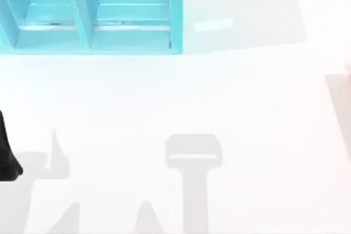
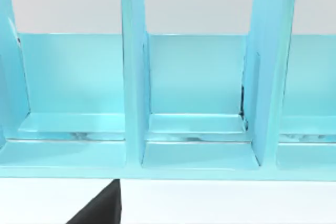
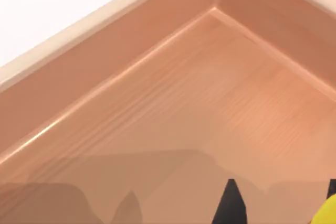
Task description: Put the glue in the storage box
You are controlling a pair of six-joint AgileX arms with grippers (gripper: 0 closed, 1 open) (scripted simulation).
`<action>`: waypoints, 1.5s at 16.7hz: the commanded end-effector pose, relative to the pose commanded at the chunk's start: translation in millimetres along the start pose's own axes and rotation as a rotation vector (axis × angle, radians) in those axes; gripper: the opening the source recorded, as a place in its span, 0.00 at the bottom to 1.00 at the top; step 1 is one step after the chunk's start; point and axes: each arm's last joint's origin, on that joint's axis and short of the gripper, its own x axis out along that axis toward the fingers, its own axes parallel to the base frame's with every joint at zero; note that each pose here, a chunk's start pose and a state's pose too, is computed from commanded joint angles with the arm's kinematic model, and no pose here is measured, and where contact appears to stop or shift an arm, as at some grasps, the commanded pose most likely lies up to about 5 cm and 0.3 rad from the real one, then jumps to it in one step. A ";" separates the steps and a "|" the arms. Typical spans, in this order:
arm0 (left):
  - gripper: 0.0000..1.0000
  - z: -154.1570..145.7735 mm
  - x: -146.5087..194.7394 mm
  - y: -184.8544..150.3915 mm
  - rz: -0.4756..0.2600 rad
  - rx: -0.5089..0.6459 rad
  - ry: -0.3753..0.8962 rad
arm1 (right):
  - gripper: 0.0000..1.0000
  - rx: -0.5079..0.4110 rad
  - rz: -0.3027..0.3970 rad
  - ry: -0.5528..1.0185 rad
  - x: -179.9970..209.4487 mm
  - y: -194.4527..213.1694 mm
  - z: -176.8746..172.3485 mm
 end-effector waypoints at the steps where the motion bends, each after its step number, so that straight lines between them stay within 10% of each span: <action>1: 1.00 0.0 0.0 0.0 0.000 0.000 0.000 | 0.00 0.008 0.007 -0.022 -1.3 4.7 -1.9; 25: 1.00 0.0 0.0 0.0 0.000 0.000 0.000 | 0.00 0.015 0.013 -0.042 61.8 10.6 -15.4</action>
